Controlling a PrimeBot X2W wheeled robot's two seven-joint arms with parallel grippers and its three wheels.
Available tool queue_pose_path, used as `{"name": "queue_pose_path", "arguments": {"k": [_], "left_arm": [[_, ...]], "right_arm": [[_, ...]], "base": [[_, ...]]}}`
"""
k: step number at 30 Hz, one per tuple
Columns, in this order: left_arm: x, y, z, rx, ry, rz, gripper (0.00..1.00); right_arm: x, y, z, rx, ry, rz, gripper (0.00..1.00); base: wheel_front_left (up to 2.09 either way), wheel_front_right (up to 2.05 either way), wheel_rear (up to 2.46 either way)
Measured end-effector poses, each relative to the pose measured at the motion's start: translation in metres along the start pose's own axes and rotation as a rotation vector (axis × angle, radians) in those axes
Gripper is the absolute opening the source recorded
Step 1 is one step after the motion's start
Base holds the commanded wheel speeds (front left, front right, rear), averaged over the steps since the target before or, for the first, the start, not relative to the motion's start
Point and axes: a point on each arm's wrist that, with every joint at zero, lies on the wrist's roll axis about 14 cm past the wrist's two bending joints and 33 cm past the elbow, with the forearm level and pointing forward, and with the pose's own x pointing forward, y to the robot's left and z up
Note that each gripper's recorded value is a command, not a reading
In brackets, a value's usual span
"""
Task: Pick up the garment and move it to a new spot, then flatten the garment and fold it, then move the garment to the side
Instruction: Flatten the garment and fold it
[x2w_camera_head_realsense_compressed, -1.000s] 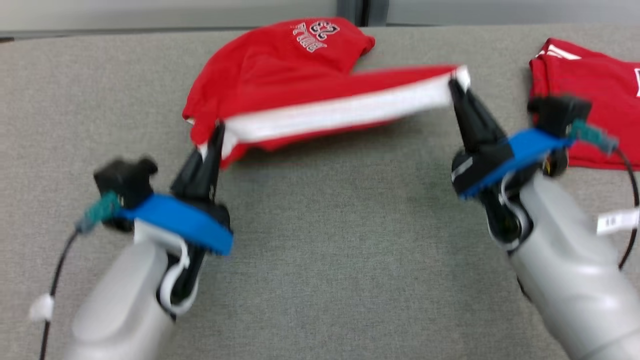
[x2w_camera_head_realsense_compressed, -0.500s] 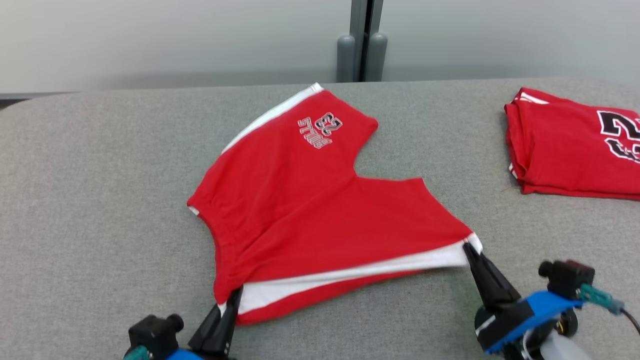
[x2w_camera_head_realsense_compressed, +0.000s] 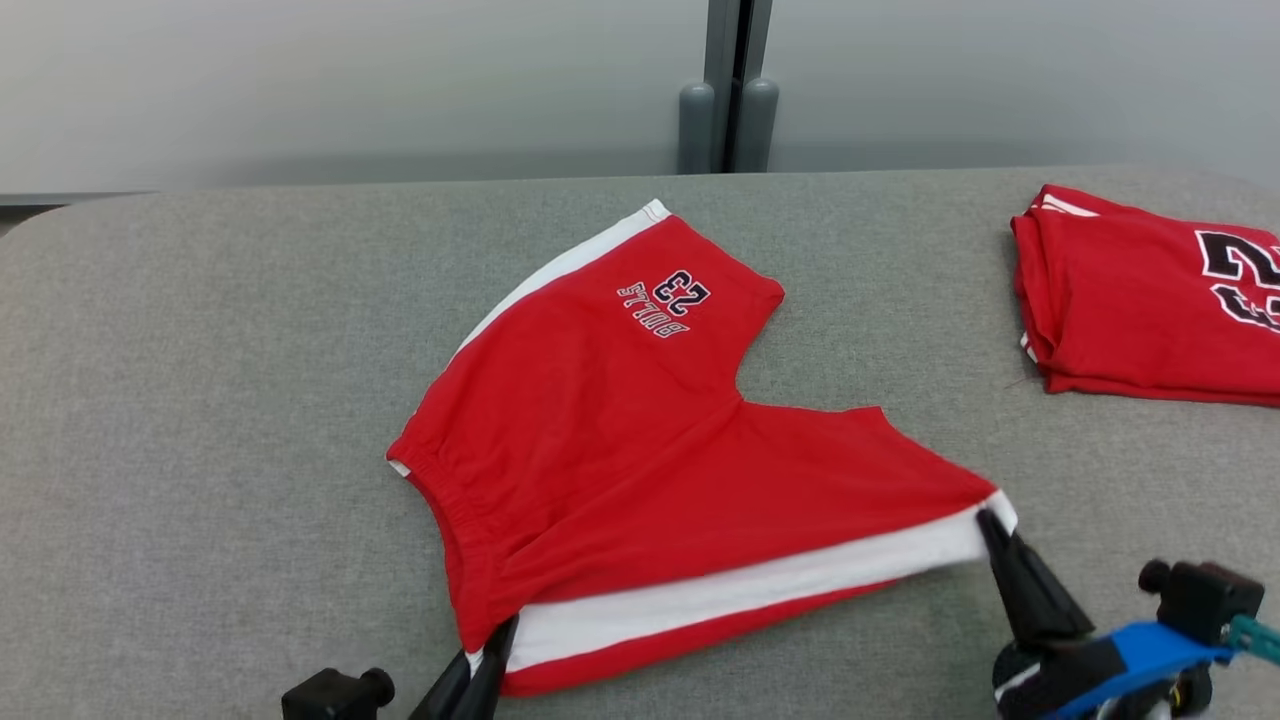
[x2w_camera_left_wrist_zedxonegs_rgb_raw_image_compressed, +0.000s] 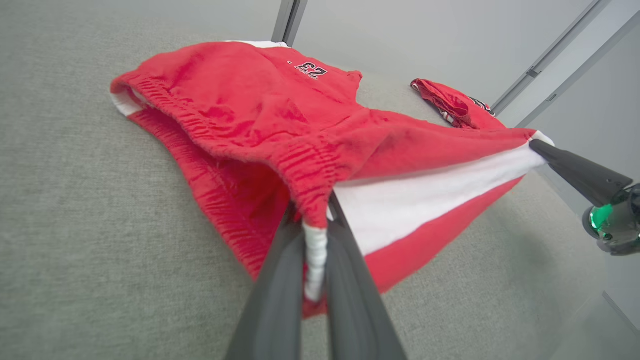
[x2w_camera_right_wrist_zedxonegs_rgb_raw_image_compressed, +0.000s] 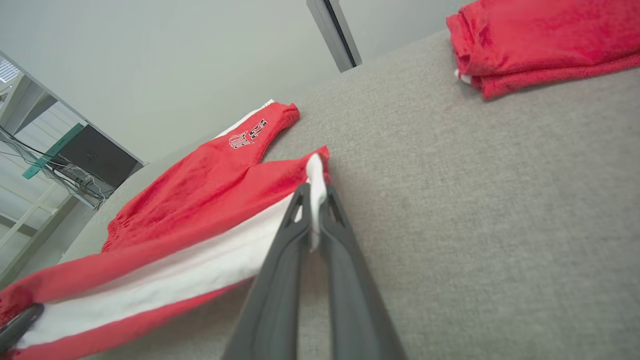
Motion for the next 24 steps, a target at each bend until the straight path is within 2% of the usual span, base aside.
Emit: {"name": "queue_pose_path", "arguments": {"k": [6,12,17,24], "left_arm": [[0.016,0.002,0.013,0.009,-0.036,-0.015,0.0],[0.038,0.013,0.042,0.016,-0.122,-0.005,0.0],[0.057,0.036,0.062,0.032,-0.167,0.036,0.0],[0.087,0.068,0.075,0.025,-0.189,0.104,0.0]], "right_arm": [[0.048,0.021,0.047,-0.01,-0.123,0.051,0.0],[0.109,0.056,0.072,-0.066,-0.148,0.139,0.0],[0.164,0.082,0.078,-0.14,-0.115,0.195,0.0],[0.235,0.101,0.069,-0.202,-0.053,0.212,0.0]], "base": [[0.0,0.0,0.0],[0.0,0.0,0.0],[0.0,0.0,0.0],[0.0,0.0,0.0]]}}
